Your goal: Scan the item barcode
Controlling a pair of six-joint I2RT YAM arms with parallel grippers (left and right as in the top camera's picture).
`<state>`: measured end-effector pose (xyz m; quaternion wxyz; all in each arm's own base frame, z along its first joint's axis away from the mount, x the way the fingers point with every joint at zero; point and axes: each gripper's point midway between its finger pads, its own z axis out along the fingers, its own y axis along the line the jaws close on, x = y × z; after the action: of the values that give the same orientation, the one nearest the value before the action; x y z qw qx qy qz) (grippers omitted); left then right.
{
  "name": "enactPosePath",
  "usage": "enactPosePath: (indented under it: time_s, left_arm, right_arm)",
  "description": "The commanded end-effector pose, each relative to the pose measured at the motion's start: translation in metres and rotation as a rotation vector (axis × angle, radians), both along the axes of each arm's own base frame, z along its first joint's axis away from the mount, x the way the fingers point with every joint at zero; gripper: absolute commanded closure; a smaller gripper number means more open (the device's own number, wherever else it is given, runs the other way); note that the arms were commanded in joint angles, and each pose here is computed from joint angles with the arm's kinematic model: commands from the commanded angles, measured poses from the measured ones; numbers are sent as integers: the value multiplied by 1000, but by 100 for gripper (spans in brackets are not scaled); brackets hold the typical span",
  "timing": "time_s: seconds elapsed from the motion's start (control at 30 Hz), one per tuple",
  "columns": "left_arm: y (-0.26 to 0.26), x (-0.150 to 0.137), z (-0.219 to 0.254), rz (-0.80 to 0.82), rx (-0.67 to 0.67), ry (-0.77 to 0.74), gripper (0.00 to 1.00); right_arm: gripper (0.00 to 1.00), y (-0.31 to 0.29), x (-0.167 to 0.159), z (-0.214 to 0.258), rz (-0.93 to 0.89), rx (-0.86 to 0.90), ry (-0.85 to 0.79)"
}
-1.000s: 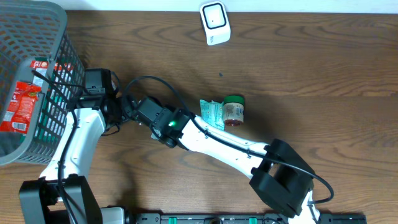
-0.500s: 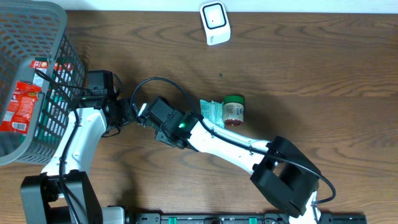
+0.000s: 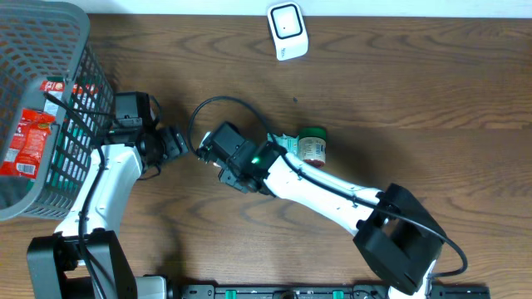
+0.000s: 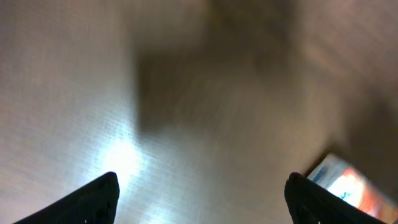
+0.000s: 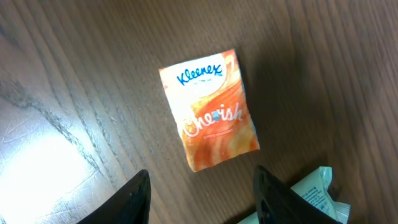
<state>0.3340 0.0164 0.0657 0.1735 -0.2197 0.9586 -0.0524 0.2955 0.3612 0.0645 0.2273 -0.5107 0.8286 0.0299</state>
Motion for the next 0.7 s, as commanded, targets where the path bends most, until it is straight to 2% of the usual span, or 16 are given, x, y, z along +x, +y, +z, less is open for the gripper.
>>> enactPosePath:
  time_s: [0.0, 0.27, 0.4, 0.67]
  left_arm:
    - [1, 10, 9, 5, 1, -46, 14]
    - [3, 15, 11, 7, 11, -68, 14]
    - [3, 15, 11, 7, 11, -68, 14]
    - [3, 15, 11, 7, 11, -68, 14]
  right_arm:
    - [51, 0, 3, -4, 15, 30, 45]
    - [46, 10, 1, -23, 76, 61, 91]
    - [50, 15, 4, -20, 142, 48, 43]
    - [56, 15, 14, -32, 126, 18, 1]
